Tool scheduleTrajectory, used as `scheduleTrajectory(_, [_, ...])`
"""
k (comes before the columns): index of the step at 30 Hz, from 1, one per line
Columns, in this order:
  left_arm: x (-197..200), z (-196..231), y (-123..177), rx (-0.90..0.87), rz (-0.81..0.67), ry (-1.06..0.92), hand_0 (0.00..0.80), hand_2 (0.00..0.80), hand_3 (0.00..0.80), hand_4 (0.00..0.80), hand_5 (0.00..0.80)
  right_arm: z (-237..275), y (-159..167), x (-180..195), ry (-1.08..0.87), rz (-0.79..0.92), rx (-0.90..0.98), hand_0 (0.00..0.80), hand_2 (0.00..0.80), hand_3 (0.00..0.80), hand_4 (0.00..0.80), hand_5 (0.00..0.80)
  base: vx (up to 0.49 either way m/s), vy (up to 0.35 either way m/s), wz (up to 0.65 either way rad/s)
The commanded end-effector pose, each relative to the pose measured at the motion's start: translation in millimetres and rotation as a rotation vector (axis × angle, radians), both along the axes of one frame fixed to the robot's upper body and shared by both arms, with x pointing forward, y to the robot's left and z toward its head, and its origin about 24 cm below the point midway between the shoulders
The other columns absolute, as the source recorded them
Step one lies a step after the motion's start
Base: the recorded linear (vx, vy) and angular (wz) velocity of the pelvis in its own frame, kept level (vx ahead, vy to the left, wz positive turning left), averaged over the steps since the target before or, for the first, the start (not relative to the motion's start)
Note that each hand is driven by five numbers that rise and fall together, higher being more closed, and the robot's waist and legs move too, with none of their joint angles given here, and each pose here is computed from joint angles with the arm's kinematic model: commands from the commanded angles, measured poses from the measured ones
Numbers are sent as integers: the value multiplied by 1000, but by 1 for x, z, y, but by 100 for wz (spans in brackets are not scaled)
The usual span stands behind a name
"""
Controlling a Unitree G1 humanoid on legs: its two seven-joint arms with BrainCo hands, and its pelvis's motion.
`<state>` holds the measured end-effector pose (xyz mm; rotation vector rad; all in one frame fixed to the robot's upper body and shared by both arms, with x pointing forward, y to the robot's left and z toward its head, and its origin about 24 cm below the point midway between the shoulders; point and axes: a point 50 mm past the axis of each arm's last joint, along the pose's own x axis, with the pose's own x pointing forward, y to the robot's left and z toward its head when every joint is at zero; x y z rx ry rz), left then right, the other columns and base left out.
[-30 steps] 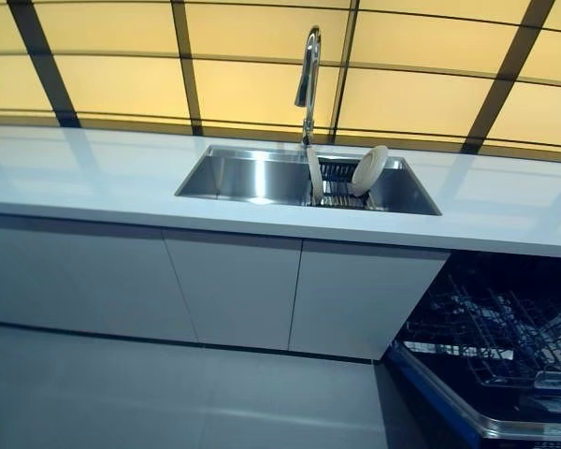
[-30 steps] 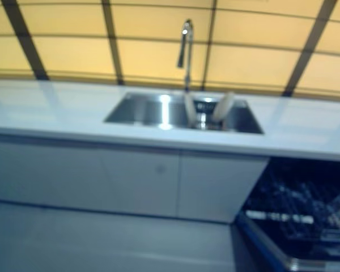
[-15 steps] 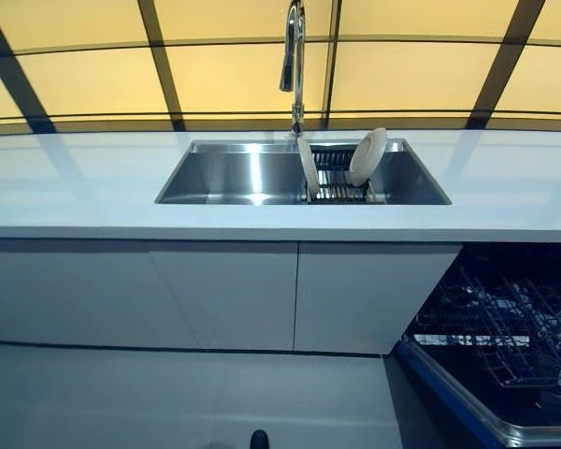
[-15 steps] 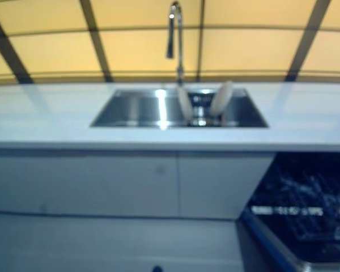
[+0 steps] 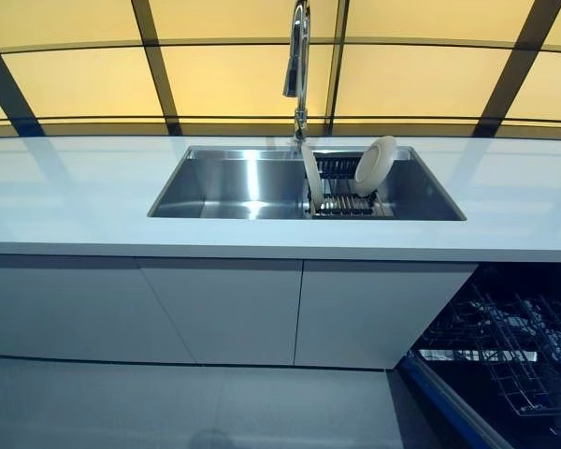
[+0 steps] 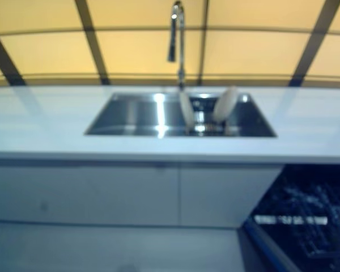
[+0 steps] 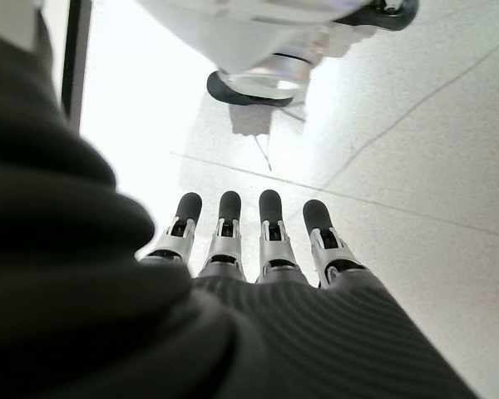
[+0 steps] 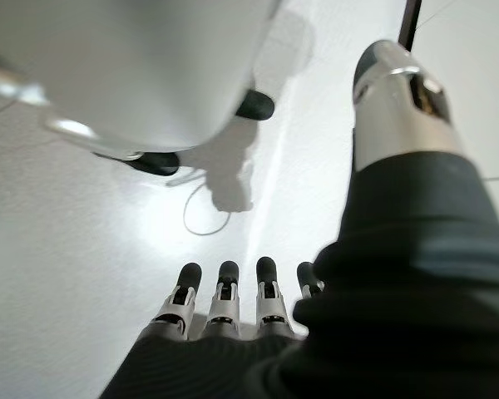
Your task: Take plates into dishwasher
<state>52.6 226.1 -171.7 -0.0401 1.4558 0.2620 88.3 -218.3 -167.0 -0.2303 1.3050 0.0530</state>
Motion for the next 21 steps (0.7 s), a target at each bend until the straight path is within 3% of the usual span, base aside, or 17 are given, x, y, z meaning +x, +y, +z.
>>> scheduleTrajectory(1, [1, 0, 2, 17, -41, 14, 0, 0, 0, 0, 0, 5, -13, 7, -61, -67, -37, 0, 0, 0, 0, 0, 245, 295, -19])
scheduleTrajectory(6, [18, 4, 7, 23, -104, -8, 0, 0, 0, 0, 0, 7, -23, 6, -80, -86, -68, 0, 0, 0, 0, 0, 199, 83, -3])
scheduleTrajectory(11, [31, 8, 14, 43, -113, -36, 0, 0, 0, 0, 0, 8, -22, 9, -82, -46, -79, 0, 0, 0, 0, 0, 159, -192, 4])
scheduleTrajectory(16, [14, 5, 12, 37, -108, 6, 0, 0, 0, 0, 0, 10, -25, 15, -82, 34, -62, 0, 0, 0, 0, 0, 186, -152, 13])
scheduleTrajectory(21, [-1, 6, 23, 55, -136, 54, 0, 0, 0, 0, 0, 25, -2, 52, -192, 434, 147, 0, 0, 0, 0, 0, 153, -103, 0])
